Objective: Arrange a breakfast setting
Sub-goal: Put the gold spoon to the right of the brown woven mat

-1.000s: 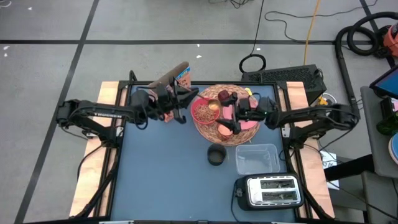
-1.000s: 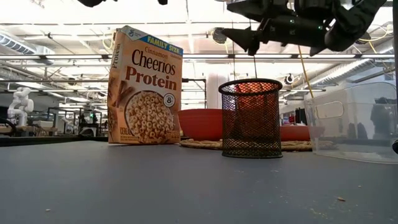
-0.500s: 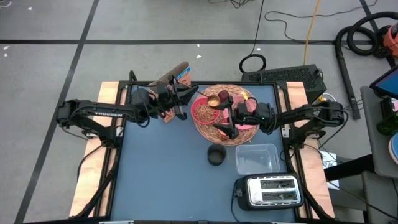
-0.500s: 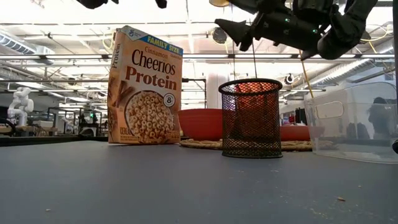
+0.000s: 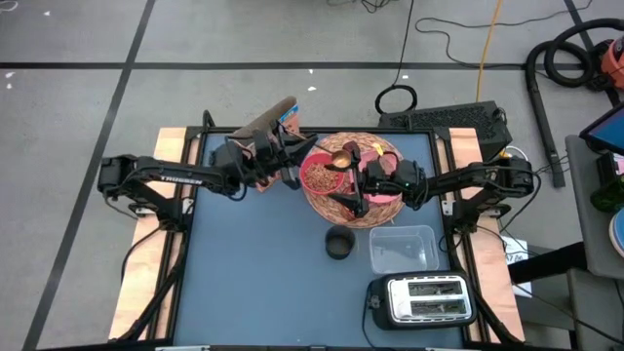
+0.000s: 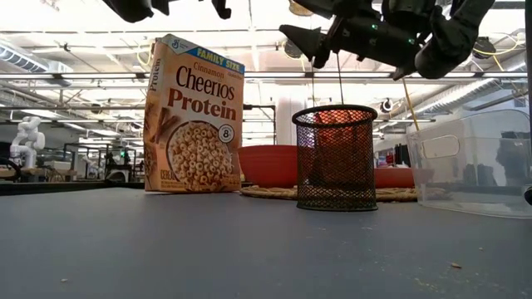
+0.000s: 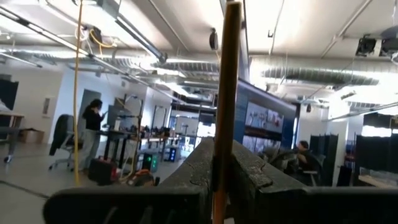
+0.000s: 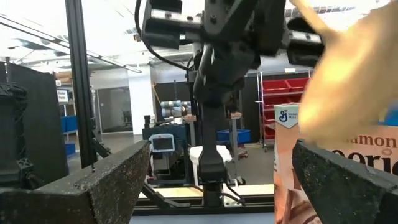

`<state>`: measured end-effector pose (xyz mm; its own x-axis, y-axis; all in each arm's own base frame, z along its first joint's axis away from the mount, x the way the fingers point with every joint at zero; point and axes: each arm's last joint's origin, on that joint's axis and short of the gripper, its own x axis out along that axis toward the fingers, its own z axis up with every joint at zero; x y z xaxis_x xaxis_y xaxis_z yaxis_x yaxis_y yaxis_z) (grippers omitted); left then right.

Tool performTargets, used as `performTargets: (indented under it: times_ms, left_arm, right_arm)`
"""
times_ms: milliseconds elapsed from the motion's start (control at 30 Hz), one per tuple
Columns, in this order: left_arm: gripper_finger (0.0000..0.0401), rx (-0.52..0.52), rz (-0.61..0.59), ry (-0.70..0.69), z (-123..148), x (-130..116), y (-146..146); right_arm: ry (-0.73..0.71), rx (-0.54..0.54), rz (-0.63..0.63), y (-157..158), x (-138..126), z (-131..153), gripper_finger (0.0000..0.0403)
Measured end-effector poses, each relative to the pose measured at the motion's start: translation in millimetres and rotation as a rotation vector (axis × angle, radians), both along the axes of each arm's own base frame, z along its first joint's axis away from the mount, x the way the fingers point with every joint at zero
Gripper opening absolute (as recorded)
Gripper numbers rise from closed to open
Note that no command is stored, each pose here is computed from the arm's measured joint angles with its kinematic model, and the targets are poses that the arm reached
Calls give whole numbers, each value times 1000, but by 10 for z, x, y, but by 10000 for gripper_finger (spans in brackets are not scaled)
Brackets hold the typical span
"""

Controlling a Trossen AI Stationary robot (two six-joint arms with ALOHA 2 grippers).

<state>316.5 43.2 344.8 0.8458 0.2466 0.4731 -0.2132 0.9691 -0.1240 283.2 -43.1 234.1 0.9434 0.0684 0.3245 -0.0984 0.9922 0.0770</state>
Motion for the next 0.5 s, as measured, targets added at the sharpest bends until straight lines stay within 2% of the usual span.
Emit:
performTargets:
  times_ms: [200, 500]
  left_arm:
    - [28, 7, 6, 23, -29, 19, 4]
    - [28, 7, 4, 33, -30, 21, 1]
  right_arm:
    - [-15, -3, 0, -1, 6, 26, 381]
    - [-122, 20, 16, 4, -37, 121, 381]
